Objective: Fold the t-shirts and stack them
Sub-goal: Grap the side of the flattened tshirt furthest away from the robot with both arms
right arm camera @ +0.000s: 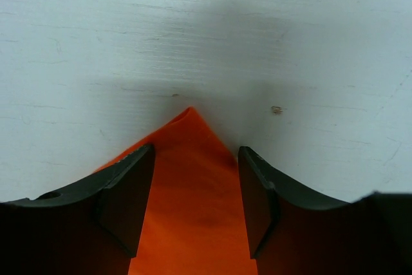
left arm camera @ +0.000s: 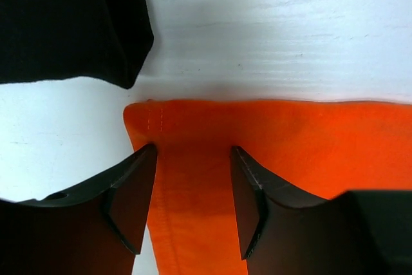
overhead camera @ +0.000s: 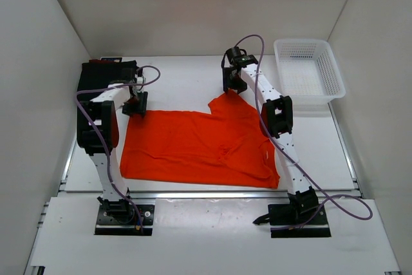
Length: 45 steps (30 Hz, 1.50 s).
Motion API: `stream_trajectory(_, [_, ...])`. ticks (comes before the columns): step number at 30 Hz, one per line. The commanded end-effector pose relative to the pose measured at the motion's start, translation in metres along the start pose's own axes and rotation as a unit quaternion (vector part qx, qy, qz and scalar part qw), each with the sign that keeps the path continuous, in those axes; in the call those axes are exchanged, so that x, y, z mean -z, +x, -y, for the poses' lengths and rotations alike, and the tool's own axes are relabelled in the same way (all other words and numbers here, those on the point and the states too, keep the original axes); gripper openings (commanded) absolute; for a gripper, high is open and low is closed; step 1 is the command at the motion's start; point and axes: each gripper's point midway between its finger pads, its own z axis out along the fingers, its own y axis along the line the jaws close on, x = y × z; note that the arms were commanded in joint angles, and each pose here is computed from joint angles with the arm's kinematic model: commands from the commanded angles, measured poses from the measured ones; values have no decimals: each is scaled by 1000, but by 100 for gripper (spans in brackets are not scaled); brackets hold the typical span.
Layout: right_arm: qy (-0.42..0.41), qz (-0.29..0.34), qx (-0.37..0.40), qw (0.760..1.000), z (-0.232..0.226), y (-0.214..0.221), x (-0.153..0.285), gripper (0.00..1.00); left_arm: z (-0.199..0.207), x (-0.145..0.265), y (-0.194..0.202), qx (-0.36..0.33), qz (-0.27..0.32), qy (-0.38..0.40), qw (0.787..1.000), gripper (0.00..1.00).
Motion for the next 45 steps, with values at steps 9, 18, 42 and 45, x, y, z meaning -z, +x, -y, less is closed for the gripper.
stream_trajectory(9, [-54,-16,-2,998,-26,12,-18,47,-33,11,-31,53,43,-36,997,61])
stream_trajectory(18, [-48,-27,3,998,-20,17,-19,0,-37,35,-43,50,72,-36,996,62])
stream_trajectory(42, [-61,-13,22,998,-17,0,33,0,-4,-21,-15,63,-12,50,997,24])
stream_trajectory(45, [-64,-13,17,998,-11,-2,46,0,1,-16,-6,59,-24,75,995,1])
